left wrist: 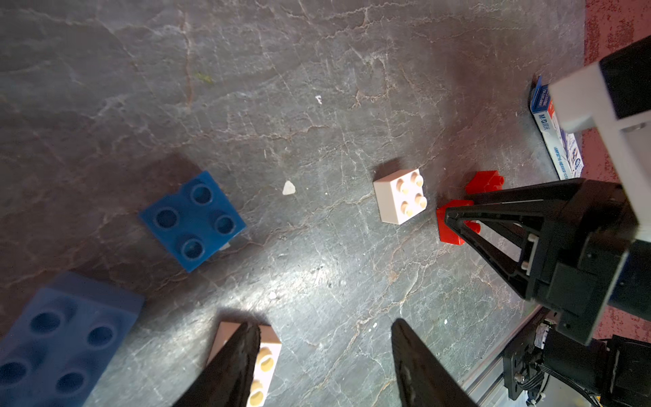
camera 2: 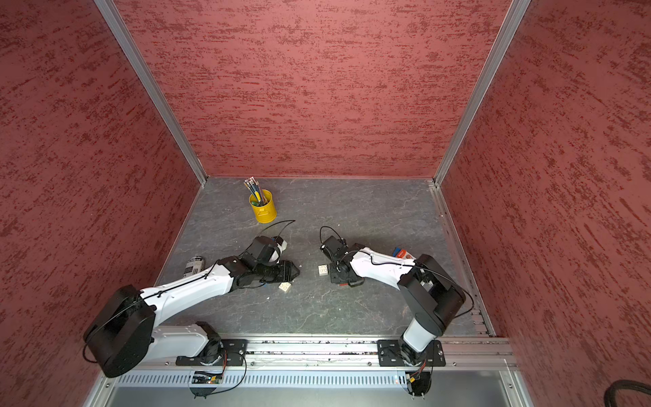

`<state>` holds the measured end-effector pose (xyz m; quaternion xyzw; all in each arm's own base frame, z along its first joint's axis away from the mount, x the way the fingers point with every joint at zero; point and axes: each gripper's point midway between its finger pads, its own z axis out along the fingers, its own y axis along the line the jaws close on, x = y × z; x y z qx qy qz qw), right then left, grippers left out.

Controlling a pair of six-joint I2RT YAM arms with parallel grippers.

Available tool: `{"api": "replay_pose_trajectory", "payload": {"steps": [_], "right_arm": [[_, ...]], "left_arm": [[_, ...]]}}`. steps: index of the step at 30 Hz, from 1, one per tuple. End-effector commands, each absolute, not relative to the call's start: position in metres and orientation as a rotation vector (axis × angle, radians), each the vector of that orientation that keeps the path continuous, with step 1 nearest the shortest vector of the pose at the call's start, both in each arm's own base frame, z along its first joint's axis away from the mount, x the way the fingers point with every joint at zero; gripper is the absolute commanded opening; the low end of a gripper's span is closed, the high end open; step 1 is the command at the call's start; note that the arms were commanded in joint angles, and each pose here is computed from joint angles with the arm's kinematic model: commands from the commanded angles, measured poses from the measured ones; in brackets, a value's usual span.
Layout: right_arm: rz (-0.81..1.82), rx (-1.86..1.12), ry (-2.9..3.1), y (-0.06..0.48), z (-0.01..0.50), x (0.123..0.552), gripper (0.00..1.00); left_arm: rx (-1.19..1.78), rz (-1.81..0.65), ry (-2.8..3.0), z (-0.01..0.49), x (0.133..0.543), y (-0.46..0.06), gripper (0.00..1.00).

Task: Assemble the letter y with lego
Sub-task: Pick up the lego brick from the center of the board.

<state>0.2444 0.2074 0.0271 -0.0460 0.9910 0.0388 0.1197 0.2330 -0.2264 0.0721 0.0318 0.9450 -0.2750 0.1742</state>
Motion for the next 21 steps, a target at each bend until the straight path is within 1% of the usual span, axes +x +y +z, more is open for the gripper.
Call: {"api": "replay_pose_trajectory", "payload": {"steps": [1, 7, 13, 17, 21], "right_arm": [[0.137, -0.136, 2.873, 0.213, 0.040, 0.254, 0.29], [0.232, -0.114, 2.854, 0.227, 0.060, 0.257, 0.27], [0.301, -0.116, 2.846, 0.248, 0.073, 0.260, 0.26], [0.336, -0.129, 2.846, 0.262, 0.077, 0.262, 0.25], [0.336, -0.145, 2.861, 0.272, 0.075, 0.263, 0.25]], "left_arm": [[0.103, -0.777, 2.664, 0.073, 0.233, -0.227, 0.63], [0.084, -0.803, 2.658, 0.073, 0.232, -0.222, 0.63], [0.042, -0.940, 2.627, 0.082, 0.229, -0.214, 0.63], [0.027, -1.016, 2.617, 0.088, 0.225, -0.210, 0.63], [0.032, -1.013, 2.619, 0.089, 0.223, -0.206, 0.64]]}}
